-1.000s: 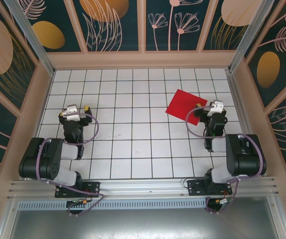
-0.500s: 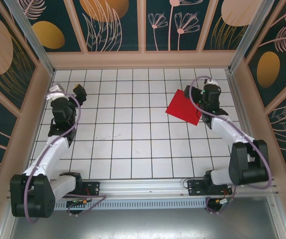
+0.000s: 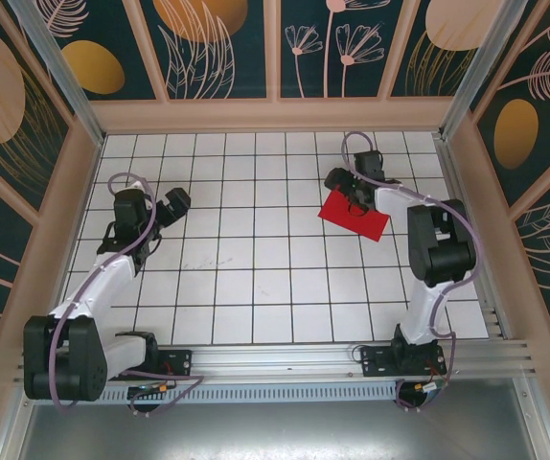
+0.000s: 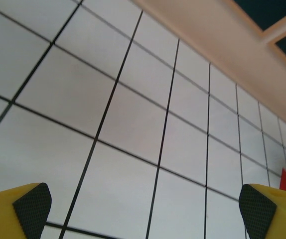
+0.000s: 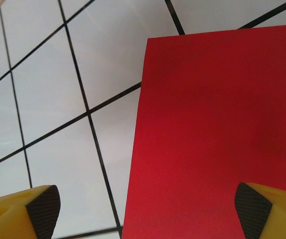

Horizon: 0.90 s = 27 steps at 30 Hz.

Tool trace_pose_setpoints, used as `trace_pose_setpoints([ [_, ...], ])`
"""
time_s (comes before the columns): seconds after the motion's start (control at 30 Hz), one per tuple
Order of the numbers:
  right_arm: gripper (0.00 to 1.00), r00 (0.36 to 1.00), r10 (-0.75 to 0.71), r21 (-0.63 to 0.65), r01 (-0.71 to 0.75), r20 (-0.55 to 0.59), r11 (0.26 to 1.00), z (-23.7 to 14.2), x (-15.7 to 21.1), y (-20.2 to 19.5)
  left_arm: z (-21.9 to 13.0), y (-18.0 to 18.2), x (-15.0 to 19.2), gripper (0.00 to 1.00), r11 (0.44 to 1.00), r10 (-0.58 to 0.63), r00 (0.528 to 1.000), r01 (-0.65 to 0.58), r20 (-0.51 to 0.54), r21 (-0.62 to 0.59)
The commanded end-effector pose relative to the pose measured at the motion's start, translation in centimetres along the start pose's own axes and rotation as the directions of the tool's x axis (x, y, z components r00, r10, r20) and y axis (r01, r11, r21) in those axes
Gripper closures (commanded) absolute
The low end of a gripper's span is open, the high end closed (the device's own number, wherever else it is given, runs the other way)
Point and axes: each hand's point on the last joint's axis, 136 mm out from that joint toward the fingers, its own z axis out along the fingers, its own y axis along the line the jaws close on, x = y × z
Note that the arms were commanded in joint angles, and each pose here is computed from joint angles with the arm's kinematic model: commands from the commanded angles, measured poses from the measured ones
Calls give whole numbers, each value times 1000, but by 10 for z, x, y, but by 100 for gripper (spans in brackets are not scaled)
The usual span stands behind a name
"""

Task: Fold a paper plane with a square sheet of paper (pick it up from the middle)
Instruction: Move the square sheet of paper to the center of the table.

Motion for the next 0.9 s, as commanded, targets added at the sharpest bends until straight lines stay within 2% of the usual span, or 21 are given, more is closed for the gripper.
trace_pose_setpoints([
  [0.0, 8, 998, 42, 35, -40, -41, 999, 12, 4, 1, 1, -9, -1, 2, 999, 31, 999, -30, -37, 30],
  [0.17, 9, 995, 43, 62, -38, -87, 997, 28, 16, -3, 6, -7, 3, 2, 999, 31, 998, -29, -56, 28],
  [0.33, 10, 985, 21, 71, -9, -174, 997, 35, 52, -3, 12, -5, 11, 2, 999, 18, 996, -15, -92, 28],
  [0.53, 11, 950, -28, 69, 52, -311, 996, 24, 128, -3, 15, 0, 21, 1, 1000, -10, 992, 13, -125, 21],
  [0.87, 12, 853, -96, 10, 118, -512, 993, -46, 276, 5, 17, 6, 35, 2, 998, -64, 985, 68, -162, 14],
])
